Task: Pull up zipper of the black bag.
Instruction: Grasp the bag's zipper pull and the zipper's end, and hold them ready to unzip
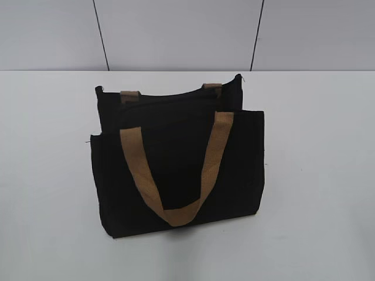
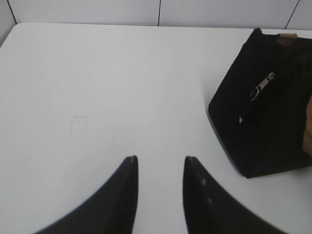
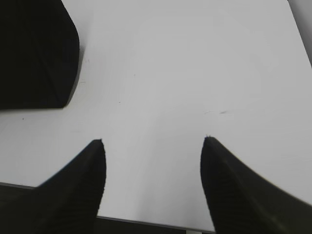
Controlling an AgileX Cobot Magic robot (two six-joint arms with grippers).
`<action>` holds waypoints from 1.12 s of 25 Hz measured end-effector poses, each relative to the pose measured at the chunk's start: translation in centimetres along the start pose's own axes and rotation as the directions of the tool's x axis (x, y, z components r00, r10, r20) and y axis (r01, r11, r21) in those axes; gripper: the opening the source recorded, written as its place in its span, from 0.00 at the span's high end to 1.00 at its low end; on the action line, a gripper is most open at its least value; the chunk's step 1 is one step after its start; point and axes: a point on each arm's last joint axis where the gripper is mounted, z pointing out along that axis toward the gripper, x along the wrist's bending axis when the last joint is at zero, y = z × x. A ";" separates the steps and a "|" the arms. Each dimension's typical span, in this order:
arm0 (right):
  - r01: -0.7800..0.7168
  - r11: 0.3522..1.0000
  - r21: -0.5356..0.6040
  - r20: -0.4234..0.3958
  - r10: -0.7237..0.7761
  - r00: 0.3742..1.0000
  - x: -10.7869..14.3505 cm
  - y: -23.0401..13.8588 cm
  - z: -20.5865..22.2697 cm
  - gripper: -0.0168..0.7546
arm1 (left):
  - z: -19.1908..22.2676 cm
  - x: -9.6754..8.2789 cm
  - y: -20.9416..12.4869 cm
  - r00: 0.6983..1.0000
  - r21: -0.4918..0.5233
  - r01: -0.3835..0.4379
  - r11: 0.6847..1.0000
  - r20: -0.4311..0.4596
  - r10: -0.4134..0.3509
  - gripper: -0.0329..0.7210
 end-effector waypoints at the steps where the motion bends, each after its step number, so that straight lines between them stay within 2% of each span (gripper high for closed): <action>1: 0.000 1.000 0.000 0.000 0.000 1.000 0.0 0.0 0.0 0.36 | 0.0 0.0 0.0 1.000 0.000 0.000 1.000 0.000 0.000 0.64; 28: -0.001 1.000 0.000 0.000 0.001 1.000 0.0 0.0 0.0 0.36 | 0.0 0.0 0.0 1.000 0.000 0.000 1.000 0.000 0.000 0.64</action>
